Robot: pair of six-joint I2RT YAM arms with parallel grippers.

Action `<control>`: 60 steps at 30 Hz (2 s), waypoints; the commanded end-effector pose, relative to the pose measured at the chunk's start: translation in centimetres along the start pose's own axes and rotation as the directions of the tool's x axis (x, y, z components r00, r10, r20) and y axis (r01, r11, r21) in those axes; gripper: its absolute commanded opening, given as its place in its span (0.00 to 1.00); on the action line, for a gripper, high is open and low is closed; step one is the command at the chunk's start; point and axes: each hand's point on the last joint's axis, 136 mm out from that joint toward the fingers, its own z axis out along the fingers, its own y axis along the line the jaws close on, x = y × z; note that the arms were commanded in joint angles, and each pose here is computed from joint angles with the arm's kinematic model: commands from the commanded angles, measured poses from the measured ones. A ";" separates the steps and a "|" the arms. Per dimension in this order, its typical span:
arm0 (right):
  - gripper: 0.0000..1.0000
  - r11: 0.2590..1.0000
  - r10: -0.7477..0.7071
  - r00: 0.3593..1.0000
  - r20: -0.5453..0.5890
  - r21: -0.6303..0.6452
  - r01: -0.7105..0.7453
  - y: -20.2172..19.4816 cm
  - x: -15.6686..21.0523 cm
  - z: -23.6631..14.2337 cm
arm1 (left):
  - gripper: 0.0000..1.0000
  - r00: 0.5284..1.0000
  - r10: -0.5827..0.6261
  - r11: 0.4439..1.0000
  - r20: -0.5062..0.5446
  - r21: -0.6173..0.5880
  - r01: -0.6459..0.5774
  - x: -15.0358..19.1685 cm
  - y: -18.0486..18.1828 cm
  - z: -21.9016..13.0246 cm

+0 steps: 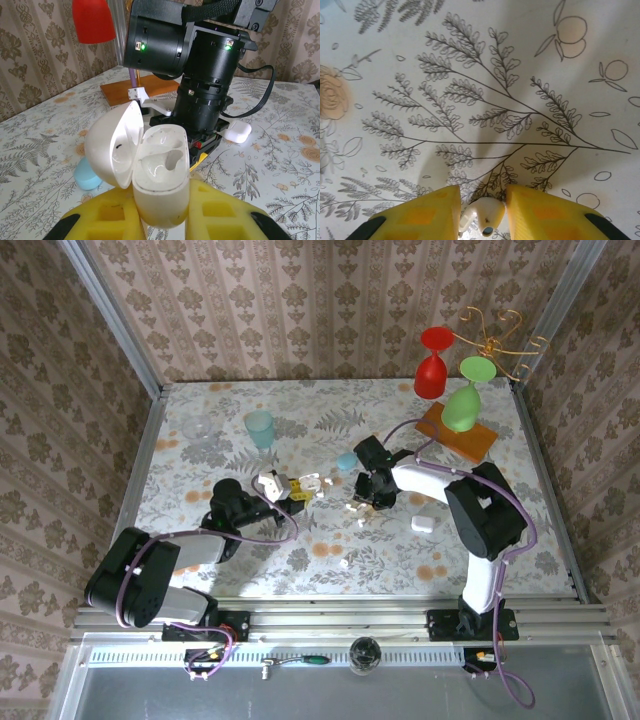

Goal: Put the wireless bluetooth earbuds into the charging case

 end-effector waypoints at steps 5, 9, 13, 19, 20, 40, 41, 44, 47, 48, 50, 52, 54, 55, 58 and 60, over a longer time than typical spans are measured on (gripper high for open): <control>0.25 0.999 0.022 0.999 -0.043 0.031 -0.020 -1.2 1.0 1.1 | 0.00 1.000 0.008 1.000 0.023 0.025 -0.009 -0.4 -0.4 -0.1; 0.21 0.999 0.021 0.999 -0.028 0.027 -0.020 -1.1 0.7 0.7 | 0.00 1.000 0.009 1.000 0.021 0.026 -0.009 -0.3 -0.4 -0.1; 0.20 1.000 0.016 0.999 0.034 -0.005 -0.016 -0.7 -0.3 -0.3 | 0.00 1.000 0.011 1.000 0.018 0.024 -0.012 -0.2 -0.4 -0.1; 0.20 0.994 -0.055 0.985 0.162 -0.084 0.069 0.1 -1.9 -1.9 | 0.00 1.000 0.008 1.000 0.014 0.026 -0.008 0.0 -0.2 0.1; 0.20 0.990 -0.077 0.979 0.191 -0.103 0.098 0.4 -2.3 -2.4 | 0.00 1.000 0.006 1.000 0.013 0.028 -0.006 0.0 -0.2 0.2; 0.21 0.679 -0.274 0.550 0.789 -0.247 0.691 6.8 -3.4 -19.2 | 0.00 0.996 -0.089 0.992 -0.007 0.094 0.089 -1.8 -0.3 3.2; 0.21 0.657 -0.273 0.535 0.799 -0.251 0.710 7.1 -3.1 -19.9 | 0.00 0.995 -0.096 0.990 -0.006 0.100 0.096 -2.0 -0.4 3.5; 0.21 0.598 -0.273 0.501 0.821 -0.264 0.757 7.9 -2.3 -21.5 | 0.00 0.993 -0.121 0.986 -0.005 0.114 0.121 -2.4 -0.4 4.2; 0.21 0.574 -0.276 0.494 0.825 -0.270 0.773 8.3 -1.9 -22.2 | 0.00 0.991 -0.135 0.983 0.003 0.128 0.133 -2.9 -0.5 4.8; 0.21 0.563 -0.276 0.490 0.827 -0.274 0.780 8.4 -1.8 -22.3 | 0.00 0.991 -0.134 0.982 0.004 0.133 0.132 -3.0 -0.6 5.1; 0.21 0.549 -0.276 0.486 0.830 -0.279 0.788 8.6 -1.6 -22.4 | 0.00 0.990 -0.140 0.981 0.001 0.139 0.138 -3.1 -0.6 5.5; 0.21 0.533 -0.276 0.482 0.832 -0.285 0.797 8.8 -1.3 -22.5 | 0.00 0.989 -0.146 0.979 0.000 0.144 0.144 -3.2 -0.6 5.8; 0.21 0.523 -0.277 0.485 0.830 -0.293 0.800 9.0 -1.2 -22.5 | 0.00 0.988 -0.154 0.977 -0.001 0.149 0.152 -3.2 -0.7 6.2; 0.21 0.516 -0.277 0.485 0.829 -0.298 0.803 9.1 -1.1 -22.5 | 0.00 0.988 -0.156 0.976 0.000 0.153 0.154 -3.3 -0.8 6.3; 0.21 0.502 -0.279 0.487 0.828 -0.306 0.809 9.3 -0.7 -22.6 | 0.00 0.987 -0.161 0.974 -0.005 0.159 0.160 -3.2 -0.9 6.7; 0.21 0.498 -0.279 0.485 0.829 -0.307 0.811 9.3 -0.6 -22.7 | 0.00 0.987 -0.163 0.974 -0.007 0.160 0.162 -3.0 -1.0 6.9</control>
